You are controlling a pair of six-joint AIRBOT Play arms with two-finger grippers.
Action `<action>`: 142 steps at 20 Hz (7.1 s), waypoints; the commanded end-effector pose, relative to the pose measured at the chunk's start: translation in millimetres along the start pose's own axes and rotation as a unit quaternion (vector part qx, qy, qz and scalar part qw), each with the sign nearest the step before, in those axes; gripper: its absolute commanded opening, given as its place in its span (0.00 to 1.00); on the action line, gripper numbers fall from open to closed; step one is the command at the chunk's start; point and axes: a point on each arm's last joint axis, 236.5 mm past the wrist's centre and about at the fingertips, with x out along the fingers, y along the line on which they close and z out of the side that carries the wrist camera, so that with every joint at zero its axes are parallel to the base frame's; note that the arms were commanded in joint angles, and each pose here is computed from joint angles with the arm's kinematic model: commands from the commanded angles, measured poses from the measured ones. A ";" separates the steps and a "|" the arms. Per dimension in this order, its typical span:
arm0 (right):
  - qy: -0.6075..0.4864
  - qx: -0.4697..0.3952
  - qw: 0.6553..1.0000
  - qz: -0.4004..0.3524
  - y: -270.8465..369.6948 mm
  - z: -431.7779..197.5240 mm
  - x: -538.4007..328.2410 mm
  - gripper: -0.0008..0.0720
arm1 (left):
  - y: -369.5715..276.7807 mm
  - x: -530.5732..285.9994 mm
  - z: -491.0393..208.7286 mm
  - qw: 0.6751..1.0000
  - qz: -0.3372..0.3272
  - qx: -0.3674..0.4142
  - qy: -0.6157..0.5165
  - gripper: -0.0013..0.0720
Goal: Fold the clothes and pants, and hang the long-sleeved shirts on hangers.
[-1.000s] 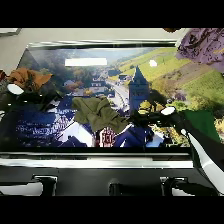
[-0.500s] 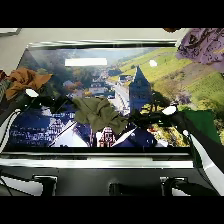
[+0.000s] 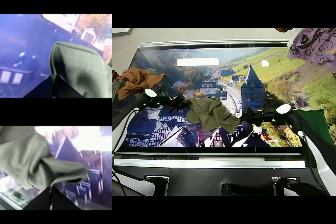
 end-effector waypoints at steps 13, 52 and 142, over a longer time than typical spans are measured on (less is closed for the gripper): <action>-0.455 -0.377 0.800 -0.105 265.9 78.7 -394.6 0.05 | -215.8 -544.7 -5.0 0.803 -0.024 0.291 -0.519 0.04; -0.004 -0.086 0.989 -0.118 47.2 149.3 -119.3 0.67 | 61.6 -130.3 59.4 0.976 0.208 0.063 -0.030 0.04; -0.165 -0.008 0.982 -0.088 44.1 226.1 -96.5 0.05 | 45.6 -161.5 108.9 0.952 0.252 0.130 -0.115 0.04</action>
